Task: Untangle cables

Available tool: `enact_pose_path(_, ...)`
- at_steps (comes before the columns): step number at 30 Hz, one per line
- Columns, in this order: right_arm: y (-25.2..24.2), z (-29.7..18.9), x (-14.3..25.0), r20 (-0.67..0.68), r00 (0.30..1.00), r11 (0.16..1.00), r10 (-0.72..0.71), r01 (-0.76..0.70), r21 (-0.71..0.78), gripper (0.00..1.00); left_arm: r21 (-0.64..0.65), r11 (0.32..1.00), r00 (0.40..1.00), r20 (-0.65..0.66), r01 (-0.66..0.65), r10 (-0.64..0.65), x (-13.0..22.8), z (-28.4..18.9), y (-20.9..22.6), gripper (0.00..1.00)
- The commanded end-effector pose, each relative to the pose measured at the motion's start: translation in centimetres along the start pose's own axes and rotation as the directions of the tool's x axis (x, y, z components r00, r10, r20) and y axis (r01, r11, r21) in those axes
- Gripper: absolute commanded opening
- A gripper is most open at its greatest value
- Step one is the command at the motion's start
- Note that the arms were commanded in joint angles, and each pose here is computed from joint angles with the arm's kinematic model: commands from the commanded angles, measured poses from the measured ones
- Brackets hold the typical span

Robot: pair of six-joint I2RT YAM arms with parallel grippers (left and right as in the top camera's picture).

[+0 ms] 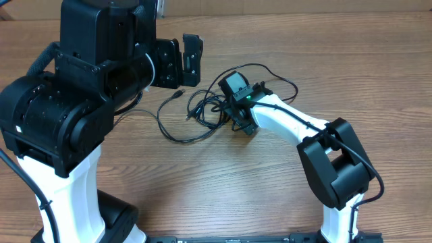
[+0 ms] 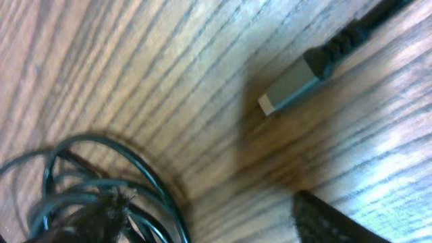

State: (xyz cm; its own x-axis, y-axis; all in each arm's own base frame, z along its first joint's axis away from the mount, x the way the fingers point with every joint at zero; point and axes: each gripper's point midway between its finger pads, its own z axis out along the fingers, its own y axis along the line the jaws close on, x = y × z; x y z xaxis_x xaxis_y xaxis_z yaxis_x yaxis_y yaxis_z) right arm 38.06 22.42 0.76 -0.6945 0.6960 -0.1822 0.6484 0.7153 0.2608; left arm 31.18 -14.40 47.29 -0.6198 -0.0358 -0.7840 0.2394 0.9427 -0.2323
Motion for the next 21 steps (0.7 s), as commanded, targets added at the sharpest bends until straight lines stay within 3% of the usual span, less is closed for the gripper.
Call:
enact_pose_path(1, -3.9, 4.5, 1.7, -0.046, 0.999, 0.991, -0.005, 0.011, 0.135, 0.53, -0.018, 1.000, 1.000, 0.011, -0.020, 0.021, -0.1, -0.5, 0.4, 1.00)
enact_pose_path(3, -4.2, 4.9, 1.9, -0.049, 0.999, 0.989, -0.006, 0.013, 0.147, 0.13, -0.025, 0.999, 0.999, 0.007, -0.033, 0.033, 0.0, -0.5, 0.6, 1.00)
enact_pose_path(4, -4.3, 5.0, 1.9, -0.050, 0.999, 0.989, -0.006, 0.013, 0.150, 0.06, -0.035, 0.999, 0.999, 0.007, -0.033, 0.033, 0.1, -0.5, 0.7, 1.00)
enact_pose_path(14, -4.3, 5.2, 1.9, -0.046, 0.999, 0.989, -0.007, 0.014, 0.149, 0.04, -0.045, 0.998, 0.999, 0.003, -0.033, 0.033, 0.2, -0.6, 0.9, 1.00)
enact_pose_path(19, -3.9, 5.1, 2.4, -0.075, 0.997, 0.990, -0.007, 0.017, 0.137, 0.59, -0.047, 0.998, 0.999, -0.005, -0.034, 0.034, 0.4, -0.6, 1.0, 1.00)
enact_pose_path(21, -3.5, 5.0, 2.9, -0.112, 0.994, 0.992, 0.001, 0.013, 0.122, 0.64, -0.048, 0.998, 0.999, -0.008, -0.034, 0.034, 0.4, -0.6, 1.0, 0.99)
